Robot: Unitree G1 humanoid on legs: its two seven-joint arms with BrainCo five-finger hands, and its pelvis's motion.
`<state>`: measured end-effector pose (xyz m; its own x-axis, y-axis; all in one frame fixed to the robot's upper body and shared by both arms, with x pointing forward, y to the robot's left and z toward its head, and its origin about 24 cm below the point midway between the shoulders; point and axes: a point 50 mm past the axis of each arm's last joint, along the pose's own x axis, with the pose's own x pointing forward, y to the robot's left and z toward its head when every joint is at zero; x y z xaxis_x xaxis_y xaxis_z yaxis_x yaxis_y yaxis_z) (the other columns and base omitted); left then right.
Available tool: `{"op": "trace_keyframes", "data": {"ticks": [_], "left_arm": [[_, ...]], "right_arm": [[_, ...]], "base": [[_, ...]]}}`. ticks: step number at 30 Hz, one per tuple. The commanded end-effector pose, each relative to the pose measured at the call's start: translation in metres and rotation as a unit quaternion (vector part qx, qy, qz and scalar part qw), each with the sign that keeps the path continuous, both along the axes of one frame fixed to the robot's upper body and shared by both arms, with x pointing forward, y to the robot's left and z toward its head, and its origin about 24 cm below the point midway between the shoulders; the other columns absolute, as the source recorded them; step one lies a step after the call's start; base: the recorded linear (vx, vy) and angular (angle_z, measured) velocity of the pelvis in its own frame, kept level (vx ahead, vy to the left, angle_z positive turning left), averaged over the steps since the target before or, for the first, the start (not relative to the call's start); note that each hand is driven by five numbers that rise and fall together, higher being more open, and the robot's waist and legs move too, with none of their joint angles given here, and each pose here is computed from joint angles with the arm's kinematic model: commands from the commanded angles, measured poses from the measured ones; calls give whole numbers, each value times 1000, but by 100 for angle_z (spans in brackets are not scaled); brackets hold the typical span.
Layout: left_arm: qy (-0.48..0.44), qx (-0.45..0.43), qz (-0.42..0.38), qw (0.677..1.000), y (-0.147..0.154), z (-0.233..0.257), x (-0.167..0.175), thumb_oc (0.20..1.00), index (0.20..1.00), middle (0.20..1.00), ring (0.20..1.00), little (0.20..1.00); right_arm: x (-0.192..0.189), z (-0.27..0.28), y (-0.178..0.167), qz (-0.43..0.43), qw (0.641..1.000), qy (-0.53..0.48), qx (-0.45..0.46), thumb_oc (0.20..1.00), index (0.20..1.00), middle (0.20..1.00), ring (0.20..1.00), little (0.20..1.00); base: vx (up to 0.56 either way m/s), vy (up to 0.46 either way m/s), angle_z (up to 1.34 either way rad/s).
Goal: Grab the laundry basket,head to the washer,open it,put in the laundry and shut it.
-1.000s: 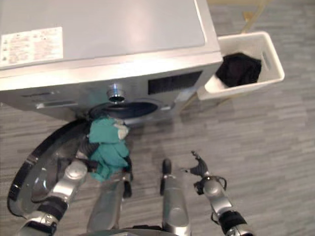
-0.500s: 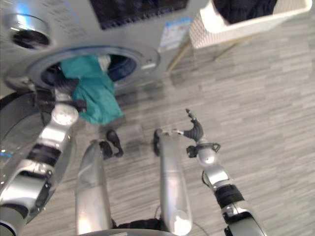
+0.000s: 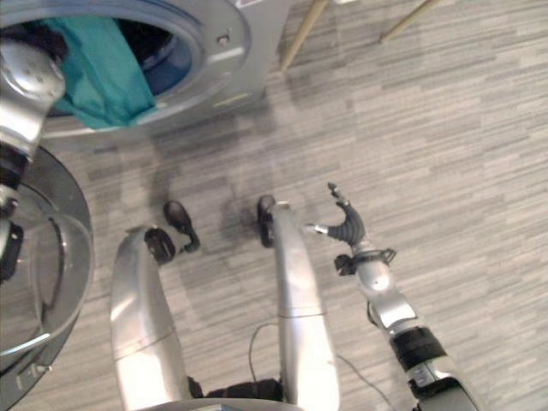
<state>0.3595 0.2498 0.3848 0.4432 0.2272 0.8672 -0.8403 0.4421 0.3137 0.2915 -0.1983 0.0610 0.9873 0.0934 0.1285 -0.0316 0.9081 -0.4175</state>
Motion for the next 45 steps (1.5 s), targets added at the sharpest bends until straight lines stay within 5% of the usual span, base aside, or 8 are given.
{"op": "trace_keyframes", "data": {"ticks": [1, 3, 5, 21, 41, 42, 43, 45], "left_arm": [[-35, 23, 58, 997, 12, 0, -5, 200, 200, 200, 200, 200], [-39, 31, 76, 996, 11, 7, -4, 514, 514, 514, 514, 514], [-43, 47, 77, 995, 6, 16, -5, 1000, 1000, 1000, 1000, 1000], [147, 236, 38, 960, -34, -21, 25, 1000, 1000, 1000, 1000, 1000], [357, 299, 148, 873, 20, -99, 37, 1000, 1000, 1000, 1000, 1000], [382, 323, 168, 850, 15, -100, 43, 740, 740, 740, 740, 740], [382, 327, 168, 848, 11, -98, 44, 200, 200, 200, 200, 200], [376, 327, 150, 854, 2, -96, 46, 200, 200, 200, 200, 200]], "right_arm": [[-19, -10, 9, 33, 999, 3, 35, 1000, 1000, 1000, 1000, 1000], [-18, -12, 10, 38, 999, 6, 29, 1000, 1000, 1000, 1000, 1000], [-18, -11, 9, 41, 999, 5, 24, 1000, 1000, 1000, 1000, 1000], [-15, -7, -1, 42, 999, 7, -2, 1000, 1000, 1000, 1000, 1000], [-5, 19, -14, 19, 999, -37, -21, 1000, 1000, 1000, 1000, 1000], [-6, 27, -14, 29, 998, -49, -19, 1000, 1000, 1000, 1000, 1000], [-6, 29, -14, 31, 998, -52, -18, 1000, 1000, 1000, 1000, 1000], [-5, 32, -13, 36, 998, -56, -16, 1000, 1000, 1000, 1000, 1000]], "base": [[0, 0, 0], [0, 0, 0], [3, -2, 2], [-10, -12, 4], [-1, 1, 1], [46, 75, -8], [34, 75, -4], [3, 17, 1]]}}
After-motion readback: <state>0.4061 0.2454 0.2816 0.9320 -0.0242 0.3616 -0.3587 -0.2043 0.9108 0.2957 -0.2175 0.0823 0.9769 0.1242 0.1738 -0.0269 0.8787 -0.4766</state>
